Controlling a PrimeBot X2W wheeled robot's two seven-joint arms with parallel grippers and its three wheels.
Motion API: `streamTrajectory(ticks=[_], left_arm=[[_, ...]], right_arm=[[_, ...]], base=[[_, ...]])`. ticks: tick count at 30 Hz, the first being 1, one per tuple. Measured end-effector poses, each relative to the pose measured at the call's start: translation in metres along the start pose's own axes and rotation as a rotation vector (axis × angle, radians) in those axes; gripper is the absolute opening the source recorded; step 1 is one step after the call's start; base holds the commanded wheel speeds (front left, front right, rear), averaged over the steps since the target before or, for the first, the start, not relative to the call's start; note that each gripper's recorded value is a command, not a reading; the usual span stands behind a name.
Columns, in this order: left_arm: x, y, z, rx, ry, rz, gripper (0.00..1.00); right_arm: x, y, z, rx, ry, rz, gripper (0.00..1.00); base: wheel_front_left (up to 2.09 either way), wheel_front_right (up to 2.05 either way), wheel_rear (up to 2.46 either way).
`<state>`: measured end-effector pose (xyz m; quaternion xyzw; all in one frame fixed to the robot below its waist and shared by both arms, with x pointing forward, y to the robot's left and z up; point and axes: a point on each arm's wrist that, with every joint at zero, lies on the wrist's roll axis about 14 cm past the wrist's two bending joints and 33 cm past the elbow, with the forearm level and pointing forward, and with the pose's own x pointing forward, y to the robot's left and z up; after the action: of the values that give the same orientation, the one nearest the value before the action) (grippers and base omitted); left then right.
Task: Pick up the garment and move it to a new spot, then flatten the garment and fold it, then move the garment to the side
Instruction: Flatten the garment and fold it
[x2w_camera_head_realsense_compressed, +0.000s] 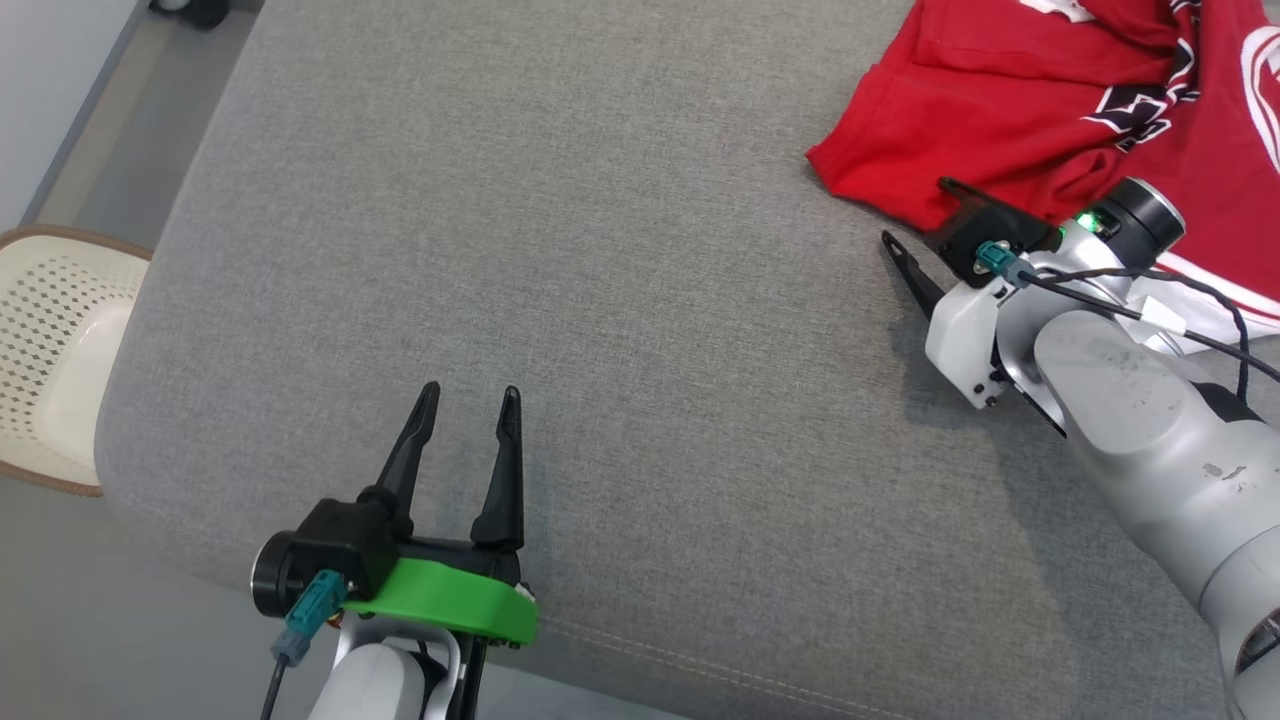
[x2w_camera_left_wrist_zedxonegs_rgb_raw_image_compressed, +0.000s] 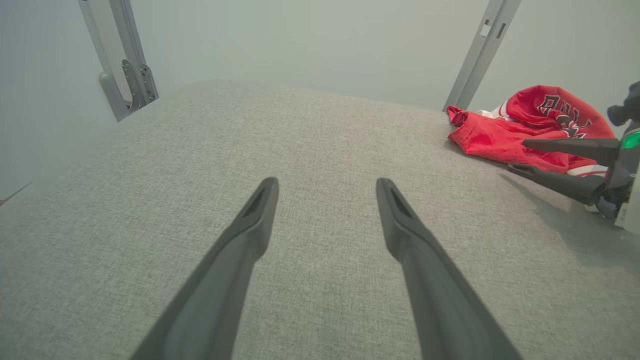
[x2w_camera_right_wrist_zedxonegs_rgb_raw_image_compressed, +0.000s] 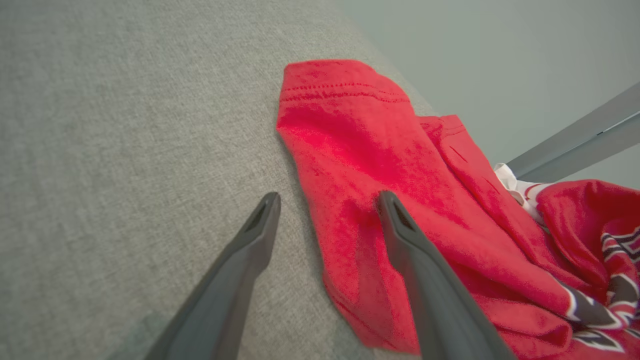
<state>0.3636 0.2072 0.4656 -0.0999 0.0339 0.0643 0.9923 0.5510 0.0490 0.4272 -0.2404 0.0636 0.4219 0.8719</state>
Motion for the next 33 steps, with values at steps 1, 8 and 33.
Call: streamTrajectory(ticks=[1, 8, 33], left_arm=[[-0.001, 0.002, 0.0, 0.0, 0.001, 0.006, 1.0], [-0.007, 0.015, 0.0, -0.002, 0.005, 0.055, 1.0], [0.0, -0.001, 0.006, -0.01, -0.022, 0.001, 1.0]], right_arm=[[0.001, 0.005, -0.005, -0.008, 0.02, 0.019, 1.0], [0.011, 0.007, -0.025, -0.037, 0.118, 0.068, 0.31], [-0.018, 0.065, 0.064, 0.123, -0.18, 0.243, 0.0]], base=[[0.0, 0.0, 0.0], [0.0, 0.0, 0.0], [0.0, 0.0, 0.0]])
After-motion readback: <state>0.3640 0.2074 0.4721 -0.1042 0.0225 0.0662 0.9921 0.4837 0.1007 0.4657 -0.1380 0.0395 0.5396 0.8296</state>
